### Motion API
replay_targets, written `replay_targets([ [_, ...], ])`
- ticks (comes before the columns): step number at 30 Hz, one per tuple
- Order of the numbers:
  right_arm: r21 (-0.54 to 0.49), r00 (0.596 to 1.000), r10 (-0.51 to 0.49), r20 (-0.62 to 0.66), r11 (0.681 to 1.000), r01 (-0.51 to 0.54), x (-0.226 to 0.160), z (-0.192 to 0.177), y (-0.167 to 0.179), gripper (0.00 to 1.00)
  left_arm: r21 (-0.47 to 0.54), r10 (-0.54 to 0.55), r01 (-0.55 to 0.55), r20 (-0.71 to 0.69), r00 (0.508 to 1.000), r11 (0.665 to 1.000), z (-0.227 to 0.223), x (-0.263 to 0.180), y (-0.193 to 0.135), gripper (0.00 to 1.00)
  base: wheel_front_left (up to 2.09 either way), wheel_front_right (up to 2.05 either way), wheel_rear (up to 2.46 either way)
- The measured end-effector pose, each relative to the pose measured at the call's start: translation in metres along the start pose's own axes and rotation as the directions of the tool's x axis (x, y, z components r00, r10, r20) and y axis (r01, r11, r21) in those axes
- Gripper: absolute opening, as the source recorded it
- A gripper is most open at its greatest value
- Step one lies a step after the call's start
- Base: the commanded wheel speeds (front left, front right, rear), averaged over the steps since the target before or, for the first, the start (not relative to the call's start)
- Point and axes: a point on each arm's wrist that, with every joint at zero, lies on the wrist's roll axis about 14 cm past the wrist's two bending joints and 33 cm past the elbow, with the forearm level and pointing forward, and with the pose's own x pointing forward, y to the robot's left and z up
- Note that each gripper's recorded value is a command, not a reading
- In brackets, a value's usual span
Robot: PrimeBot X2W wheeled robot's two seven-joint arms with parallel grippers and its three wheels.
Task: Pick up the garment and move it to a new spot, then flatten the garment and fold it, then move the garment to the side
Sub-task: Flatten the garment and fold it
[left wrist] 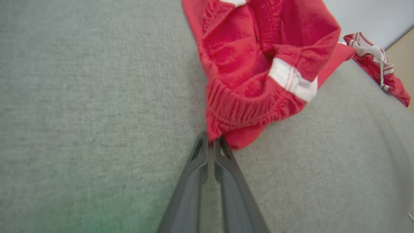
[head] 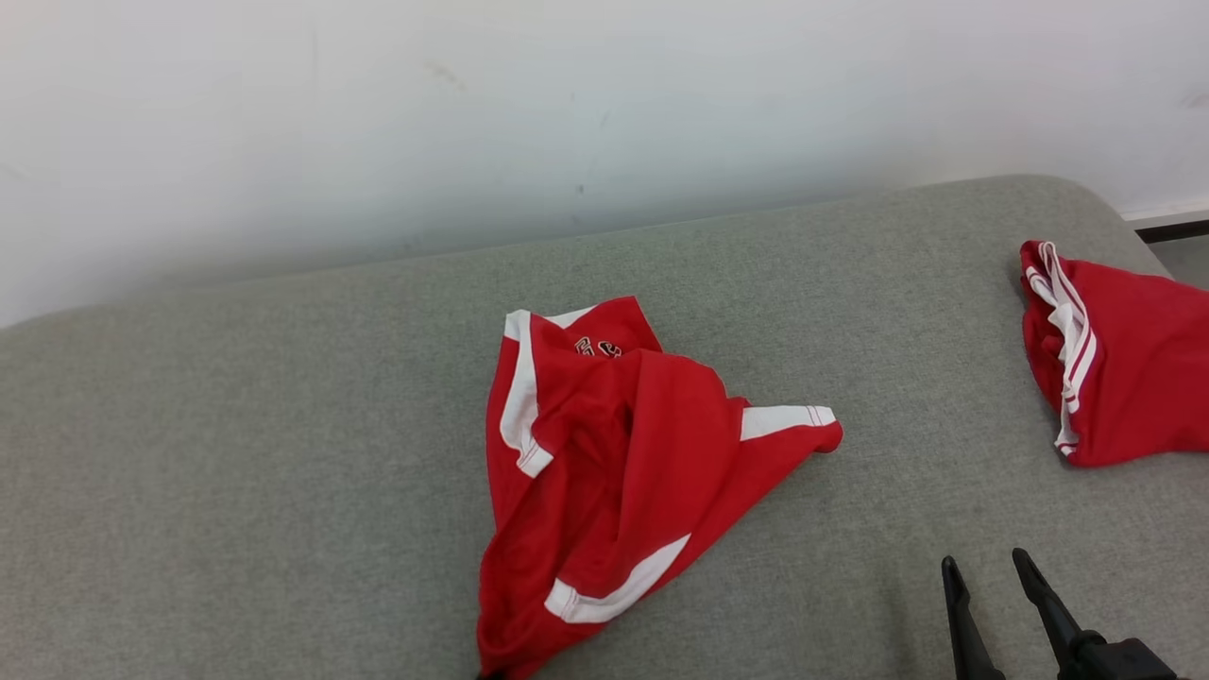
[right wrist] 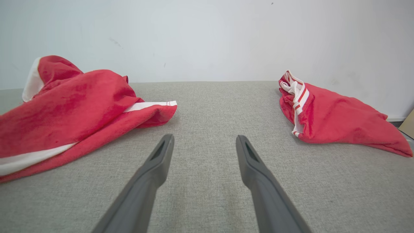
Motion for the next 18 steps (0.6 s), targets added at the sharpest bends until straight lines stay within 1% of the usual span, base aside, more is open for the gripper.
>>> replay_targets([
  [1, 0.000, 1.000, 0.001, 0.001, 1.000, -0.001, -0.001, 0.000, 0.001, 1.00, -0.001, 0.009, -0.009, -0.014, 1.000, 1.000, -0.005, -0.003, 0.002, 0.93, 0.00, 0.00, 0.00],
  [2, 0.000, 1.000, 0.001, 0.003, 1.000, -0.001, -0.001, 0.001, 0.001, 1.00, 0.002, 0.022, -0.022, -0.018, 1.000, 1.000, -0.006, -0.005, 0.006, 1.00, 0.00, 0.00, 0.00],
  [8, 0.002, 1.000, -0.005, 0.000, 1.000, 0.005, -0.006, -0.001, -0.001, 1.00, 0.008, 0.122, -0.122, -0.015, 0.992, 0.993, -0.009, -0.021, 0.035, 1.00, 0.00, 0.00, 0.00],
  [11, 0.001, 1.000, -0.004, -0.001, 1.000, 0.004, -0.006, -0.001, -0.001, 1.00, 0.013, 0.172, -0.172, 0.017, 0.985, 0.985, -0.001, -0.029, 0.050, 1.00, 0.00, 0.00, 0.00],
  [15, 0.001, 1.000, 0.007, -0.004, 1.000, -0.007, -0.003, -0.002, 0.002, 1.00, 0.032, 0.222, -0.229, 0.143, 0.965, 0.973, 0.039, -0.032, 0.068, 1.00, 0.00, 0.00, 0.00],
  [18, 0.001, 1.000, 0.019, -0.005, 1.000, -0.019, -0.001, -0.002, 0.006, 1.00, 0.041, 0.231, -0.249, 0.250, 0.940, 0.968, 0.073, -0.035, 0.075, 1.00, 0.00, 0.00, 0.00],
])
